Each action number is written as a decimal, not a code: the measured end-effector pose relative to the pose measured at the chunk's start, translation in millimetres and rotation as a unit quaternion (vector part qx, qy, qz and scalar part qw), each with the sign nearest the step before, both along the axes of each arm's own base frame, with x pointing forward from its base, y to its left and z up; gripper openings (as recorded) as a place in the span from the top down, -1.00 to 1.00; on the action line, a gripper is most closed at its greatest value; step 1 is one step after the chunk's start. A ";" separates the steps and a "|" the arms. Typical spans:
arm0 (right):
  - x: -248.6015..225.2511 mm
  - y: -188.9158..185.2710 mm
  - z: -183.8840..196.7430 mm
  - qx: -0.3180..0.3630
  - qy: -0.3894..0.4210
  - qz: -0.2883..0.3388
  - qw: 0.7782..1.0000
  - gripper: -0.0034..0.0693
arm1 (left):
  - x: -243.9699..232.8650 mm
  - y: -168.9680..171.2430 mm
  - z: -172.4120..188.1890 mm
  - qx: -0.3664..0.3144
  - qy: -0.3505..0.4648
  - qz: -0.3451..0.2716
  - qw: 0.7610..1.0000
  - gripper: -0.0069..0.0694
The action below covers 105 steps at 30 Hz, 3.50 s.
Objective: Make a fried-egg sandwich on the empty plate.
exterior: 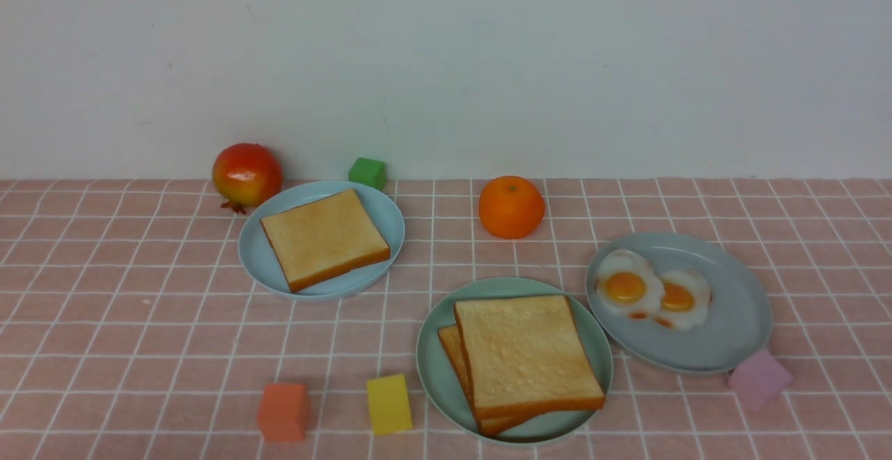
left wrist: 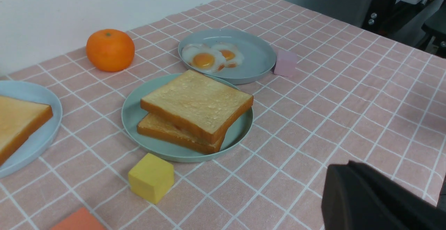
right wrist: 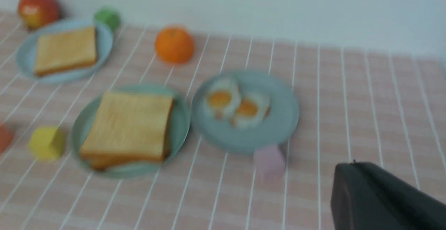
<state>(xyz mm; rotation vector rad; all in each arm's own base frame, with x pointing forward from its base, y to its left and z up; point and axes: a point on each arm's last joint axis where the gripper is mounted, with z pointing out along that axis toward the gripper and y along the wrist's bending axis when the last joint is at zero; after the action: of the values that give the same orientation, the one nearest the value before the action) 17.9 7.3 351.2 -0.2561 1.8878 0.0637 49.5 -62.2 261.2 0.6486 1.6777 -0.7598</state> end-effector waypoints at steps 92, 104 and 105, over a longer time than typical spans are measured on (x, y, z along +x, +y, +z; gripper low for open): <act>33.6 -1.1 -180.3 0.062 0.000 -0.057 0.996 0.78 | 2.8 51.0 -85.8 -0.103 0.120 0.376 0.913 0.79; 33.6 -1.1 -180.3 0.062 0.000 -0.057 0.996 0.73 | 2.8 51.0 -85.9 -0.103 0.121 0.376 0.913 0.79; 33.6 -1.1 -180.3 0.062 0.000 -0.057 0.996 0.73 | 2.8 51.0 -85.9 -0.103 0.121 0.376 0.913 0.79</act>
<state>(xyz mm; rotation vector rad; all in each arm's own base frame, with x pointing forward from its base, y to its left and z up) 51.5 6.2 170.9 -0.0627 1.8873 0.1037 52.3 -11.2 175.3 -0.2643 1.8448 -0.4459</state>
